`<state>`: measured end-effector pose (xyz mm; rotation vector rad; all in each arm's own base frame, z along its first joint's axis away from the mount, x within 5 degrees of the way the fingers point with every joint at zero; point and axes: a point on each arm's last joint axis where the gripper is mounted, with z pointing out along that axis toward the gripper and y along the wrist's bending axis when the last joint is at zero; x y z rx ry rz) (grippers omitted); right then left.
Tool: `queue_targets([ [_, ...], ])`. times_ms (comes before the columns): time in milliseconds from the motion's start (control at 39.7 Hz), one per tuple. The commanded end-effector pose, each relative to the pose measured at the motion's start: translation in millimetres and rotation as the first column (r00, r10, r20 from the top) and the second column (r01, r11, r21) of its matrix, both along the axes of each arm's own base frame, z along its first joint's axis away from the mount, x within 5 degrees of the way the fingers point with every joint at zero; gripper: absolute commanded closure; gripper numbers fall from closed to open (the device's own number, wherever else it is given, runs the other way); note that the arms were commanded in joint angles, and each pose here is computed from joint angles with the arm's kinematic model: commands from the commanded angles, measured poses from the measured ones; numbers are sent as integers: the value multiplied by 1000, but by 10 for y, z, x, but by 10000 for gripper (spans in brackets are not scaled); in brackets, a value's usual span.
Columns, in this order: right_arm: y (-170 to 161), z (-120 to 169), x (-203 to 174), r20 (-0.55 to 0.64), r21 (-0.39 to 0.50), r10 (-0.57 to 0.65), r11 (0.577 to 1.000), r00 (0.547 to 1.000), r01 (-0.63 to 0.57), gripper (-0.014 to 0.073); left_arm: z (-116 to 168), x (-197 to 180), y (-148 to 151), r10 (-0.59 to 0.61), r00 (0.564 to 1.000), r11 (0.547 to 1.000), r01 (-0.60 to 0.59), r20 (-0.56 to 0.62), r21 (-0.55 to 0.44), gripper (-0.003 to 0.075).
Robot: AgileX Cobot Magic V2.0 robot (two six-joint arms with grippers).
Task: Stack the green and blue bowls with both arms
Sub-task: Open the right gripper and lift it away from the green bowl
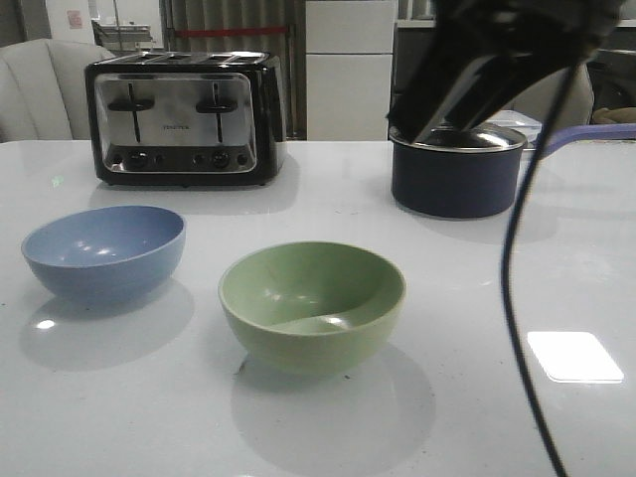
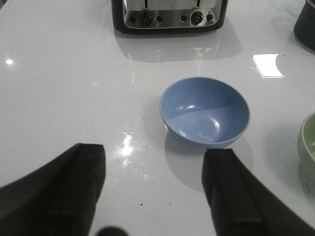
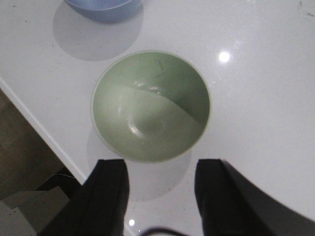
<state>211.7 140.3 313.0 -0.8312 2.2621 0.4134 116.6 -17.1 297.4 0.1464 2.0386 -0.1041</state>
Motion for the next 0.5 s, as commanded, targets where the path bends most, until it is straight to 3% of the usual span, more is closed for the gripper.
queue_targets([
  [0, -137, 150, -214, 104, 45, -6, 999, 995, 1, 160, 160, 43, 0, 10, 995, 1000, -8, 100, -23, 231],
  [302, -434, -26, -732, 122, 37, 6, 999, 992, -10, 160, 149, 39, 1, 8, 996, 1000, -6, 89, -16, 231],
  [378, -467, -45, -791, 130, 41, 5, 999, 992, -11, 160, 158, 39, 0, -12, 997, 1000, 11, 76, 25, 231],
  [478, -484, -50, -822, 135, 44, 5, 999, 991, -11, 160, 198, 73, -8, -22, 1000, 999, 22, 9, 42, 231],
])
